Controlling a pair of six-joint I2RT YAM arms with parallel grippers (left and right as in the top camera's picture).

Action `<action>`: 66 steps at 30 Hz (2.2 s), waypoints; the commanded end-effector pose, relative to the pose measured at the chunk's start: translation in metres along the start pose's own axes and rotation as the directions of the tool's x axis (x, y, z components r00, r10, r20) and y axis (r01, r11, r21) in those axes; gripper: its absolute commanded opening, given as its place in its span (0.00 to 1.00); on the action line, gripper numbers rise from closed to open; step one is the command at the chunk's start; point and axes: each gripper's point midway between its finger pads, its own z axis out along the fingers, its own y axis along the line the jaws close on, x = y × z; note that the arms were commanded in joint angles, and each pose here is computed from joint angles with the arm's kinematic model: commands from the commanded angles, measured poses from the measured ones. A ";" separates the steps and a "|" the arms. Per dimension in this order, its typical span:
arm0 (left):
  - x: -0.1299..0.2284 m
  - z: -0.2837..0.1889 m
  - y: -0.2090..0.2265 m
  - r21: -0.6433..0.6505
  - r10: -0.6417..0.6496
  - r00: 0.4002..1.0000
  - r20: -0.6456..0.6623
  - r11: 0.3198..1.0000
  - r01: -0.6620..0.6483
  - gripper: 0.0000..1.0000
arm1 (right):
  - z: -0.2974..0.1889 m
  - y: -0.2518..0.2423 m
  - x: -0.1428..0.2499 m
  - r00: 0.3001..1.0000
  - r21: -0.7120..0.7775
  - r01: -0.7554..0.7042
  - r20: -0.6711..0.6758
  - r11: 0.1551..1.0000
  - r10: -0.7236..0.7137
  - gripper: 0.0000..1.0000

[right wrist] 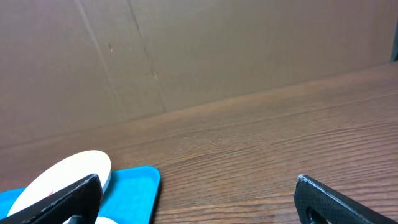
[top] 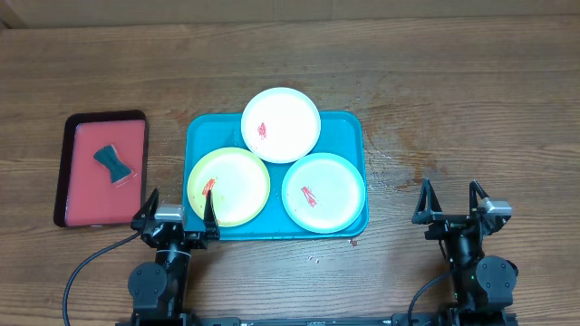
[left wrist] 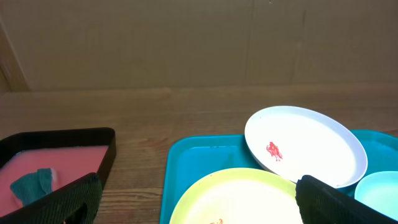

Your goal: Clean dirty plates on tray and stack at the side

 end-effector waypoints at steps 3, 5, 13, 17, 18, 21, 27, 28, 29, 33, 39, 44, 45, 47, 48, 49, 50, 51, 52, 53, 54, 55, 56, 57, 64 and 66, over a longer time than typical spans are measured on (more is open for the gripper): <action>0.000 0.000 0.000 -0.004 -0.009 1.000 0.006 1.000 0.009 1.00 | 0.000 0.001 0.001 1.000 -0.007 0.004 0.005 1.000 -0.004 1.00; 0.000 0.000 0.000 -0.004 -0.009 1.000 0.006 1.000 0.009 1.00 | 0.000 0.001 0.001 1.000 -0.007 0.004 0.005 1.000 -0.004 1.00; 0.000 0.000 0.000 -0.004 -0.009 1.000 0.006 1.000 0.009 1.00 | 0.000 0.001 0.001 1.000 -0.007 0.004 0.005 1.000 -0.004 1.00; 0.000 0.000 0.000 -0.004 -0.009 1.000 0.006 1.000 0.009 1.00 | 0.000 0.001 0.001 1.000 -0.007 0.004 0.005 1.000 -0.004 1.00; 0.000 0.000 0.000 -0.004 -0.009 1.000 0.006 1.000 0.009 1.00 | 0.000 0.001 0.001 1.000 -0.007 0.004 0.005 1.000 -0.004 1.00; 0.000 0.000 0.000 -0.004 -0.009 1.000 0.006 1.000 0.009 1.00 | 0.000 0.001 0.002 1.000 -0.007 0.004 0.004 1.000 -0.004 1.00; 0.000 0.000 0.000 -0.004 -0.009 1.000 0.006 1.000 0.009 1.00 | 0.000 0.001 0.001 1.000 -0.007 0.004 0.005 1.000 -0.004 1.00; 0.000 0.000 0.000 -0.004 -0.009 1.000 0.006 1.000 0.009 1.00 | 0.000 0.001 0.001 1.000 -0.007 0.004 0.005 1.000 -0.004 1.00; 0.000 0.000 0.000 -0.004 -0.009 1.000 0.006 1.000 0.009 1.00 | 0.000 0.001 0.001 1.000 -0.007 0.004 0.005 1.000 -0.004 1.00; 0.000 0.000 0.000 -0.004 -0.009 1.000 0.006 1.000 0.009 1.00 | 0.000 0.001 0.001 1.000 -0.007 0.004 0.005 1.000 -0.004 1.00; 0.000 0.000 0.000 -0.003 -0.009 1.000 0.006 1.000 0.009 1.00 | 0.000 0.001 0.001 1.000 -0.007 0.004 0.005 1.000 -0.004 1.00; 0.000 0.000 0.000 -0.004 -0.009 1.000 0.006 1.000 0.009 1.00 | 0.000 0.001 0.001 1.000 -0.007 0.004 0.005 1.000 -0.004 1.00; 0.000 0.000 0.000 -0.004 -0.009 1.000 0.006 1.000 0.009 1.00 | 0.000 0.001 0.001 1.000 -0.007 0.004 0.005 1.000 -0.004 1.00; 0.000 0.000 0.000 -0.004 -0.009 1.000 0.006 1.000 0.009 1.00 | 0.000 0.001 0.001 1.000 -0.008 0.003 0.005 1.000 -0.003 1.00; 0.000 0.000 0.000 -0.004 -0.009 1.000 0.006 1.000 0.009 1.00 | 0.000 0.001 0.001 1.000 -0.008 0.003 0.005 1.000 -0.003 1.00; 0.000 0.000 0.000 -0.004 -0.009 1.000 0.006 1.000 0.009 1.00 | 0.000 0.001 0.001 1.000 -0.008 0.003 0.005 1.000 -0.003 1.00; 0.000 0.000 0.000 -0.004 -0.009 1.000 0.006 1.000 0.009 1.00 | 0.000 0.001 0.002 1.000 -0.009 0.003 0.004 1.000 -0.003 1.00; 0.000 0.000 0.000 -0.004 -0.009 1.000 0.006 1.000 0.009 1.00 | 0.000 0.001 0.001 1.000 -0.009 0.001 0.005 1.000 -0.001 1.00; 0.000 0.000 0.000 -0.004 -0.009 1.000 0.006 1.000 0.009 1.00 | 0.000 0.003 0.001 1.000 -0.017 -0.017 0.006 1.000 0.018 1.00; 0.000 0.000 0.000 -0.004 -0.009 1.000 0.006 1.000 0.009 1.00 | 0.000 0.006 -0.005 0.998 -0.033 -0.049 0.029 0.998 0.050 1.00; 0.000 0.000 0.000 -0.004 -0.009 1.000 0.006 1.000 0.009 1.00 | -0.001 0.010 -0.011 0.996 -0.059 -0.077 0.048 0.995 0.080 1.00; 0.000 0.000 0.000 -0.004 -0.009 1.000 0.006 1.000 0.009 1.00 | -0.002 0.018 -0.019 0.991 -0.103 -0.108 0.071 0.989 0.115 1.00; 0.000 0.000 0.000 -0.004 -0.009 1.000 0.006 1.000 0.009 1.00 | -0.003 0.025 -0.028 0.986 -0.144 -0.122 0.099 0.982 0.137 1.00; 0.000 0.000 0.000 -0.003 -0.009 1.000 0.006 1.000 0.009 1.00 | -0.007 0.034 -0.043 0.978 -0.199 -0.116 0.151 0.973 0.148 1.00; 0.000 0.000 0.000 -0.004 -0.009 1.000 0.006 1.000 0.009 1.00 | -0.049 0.060 -0.139 0.853 -0.279 0.062 0.513 0.958 0.094 1.00; 0.000 0.000 0.000 -0.004 -0.009 1.000 0.006 1.000 0.009 1.00 | -0.049 0.059 -0.147 0.862 -0.259 0.046 0.499 0.965 0.093 1.00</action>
